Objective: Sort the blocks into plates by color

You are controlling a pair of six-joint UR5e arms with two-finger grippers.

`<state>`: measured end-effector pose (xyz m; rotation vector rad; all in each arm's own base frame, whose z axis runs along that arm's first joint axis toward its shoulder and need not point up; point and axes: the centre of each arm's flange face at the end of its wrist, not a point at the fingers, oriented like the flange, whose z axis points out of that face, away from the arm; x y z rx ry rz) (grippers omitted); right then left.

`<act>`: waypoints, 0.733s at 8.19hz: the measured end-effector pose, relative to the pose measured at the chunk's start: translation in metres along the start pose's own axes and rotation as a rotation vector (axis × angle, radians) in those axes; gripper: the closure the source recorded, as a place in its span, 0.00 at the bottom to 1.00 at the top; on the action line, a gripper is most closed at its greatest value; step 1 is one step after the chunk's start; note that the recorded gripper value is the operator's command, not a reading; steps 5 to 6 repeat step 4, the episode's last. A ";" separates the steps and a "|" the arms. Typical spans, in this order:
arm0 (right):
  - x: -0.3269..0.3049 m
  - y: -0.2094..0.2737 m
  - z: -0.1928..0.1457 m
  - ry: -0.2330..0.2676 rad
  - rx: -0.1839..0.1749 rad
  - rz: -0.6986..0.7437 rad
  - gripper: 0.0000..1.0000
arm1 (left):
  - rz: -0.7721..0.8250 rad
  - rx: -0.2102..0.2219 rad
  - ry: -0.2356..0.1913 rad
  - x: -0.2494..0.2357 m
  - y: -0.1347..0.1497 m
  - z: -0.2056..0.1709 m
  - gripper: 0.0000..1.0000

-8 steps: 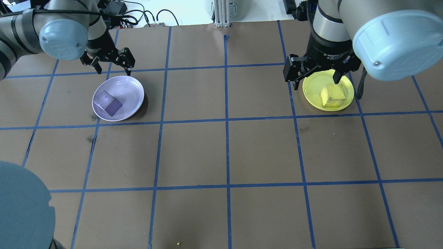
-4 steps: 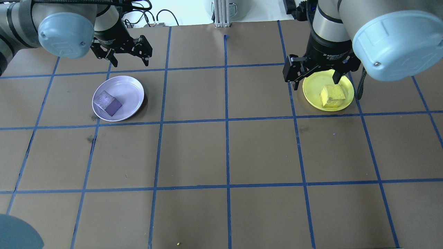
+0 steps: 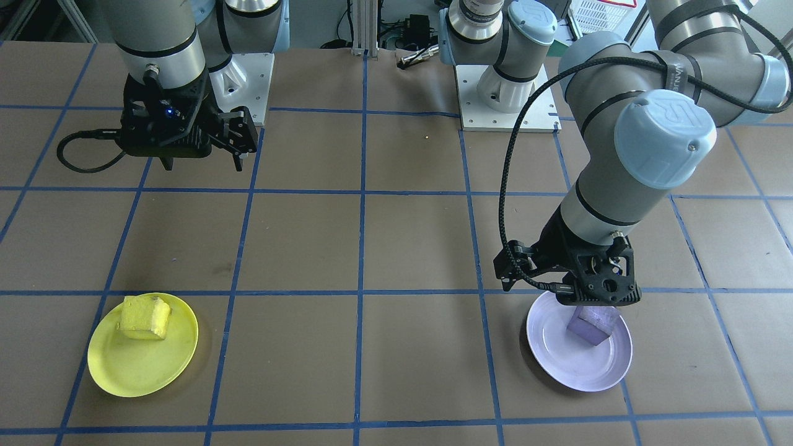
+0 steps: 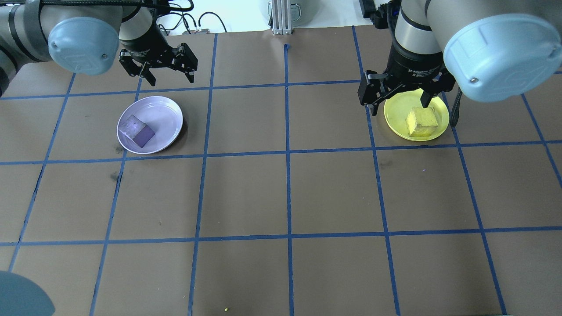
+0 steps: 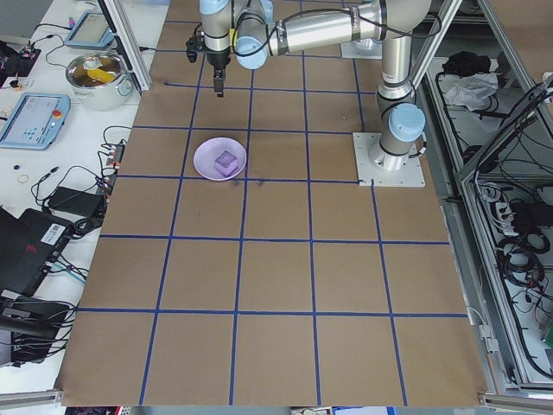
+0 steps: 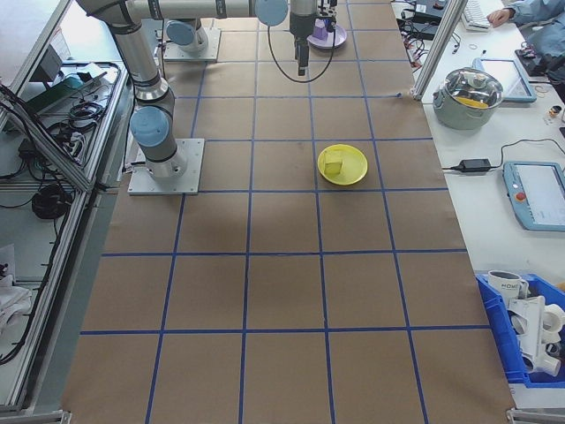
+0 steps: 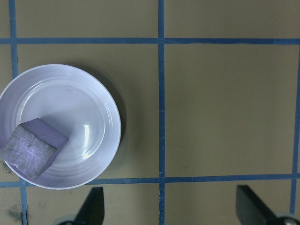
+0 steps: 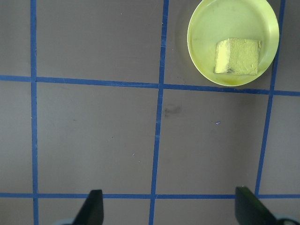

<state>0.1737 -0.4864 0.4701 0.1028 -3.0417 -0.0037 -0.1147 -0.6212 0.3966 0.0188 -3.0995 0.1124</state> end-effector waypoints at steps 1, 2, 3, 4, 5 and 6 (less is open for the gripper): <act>0.000 0.000 0.000 -0.001 -0.001 0.000 0.00 | 0.000 0.009 -0.002 0.000 0.003 -0.008 0.00; 0.000 0.000 0.001 -0.002 -0.007 0.003 0.00 | -0.001 0.020 -0.005 0.000 0.008 -0.019 0.00; 0.000 -0.001 0.001 -0.001 -0.006 0.003 0.00 | -0.001 0.018 -0.008 0.001 0.015 -0.030 0.00; 0.000 -0.001 0.000 0.000 -0.001 0.004 0.00 | -0.002 0.015 -0.011 0.002 0.026 -0.046 0.00; 0.000 -0.001 0.000 0.000 -0.001 0.004 0.00 | -0.002 0.015 -0.011 0.002 0.026 -0.046 0.00; 0.000 -0.001 0.000 0.000 -0.001 0.004 0.00 | -0.002 0.015 -0.011 0.002 0.026 -0.046 0.00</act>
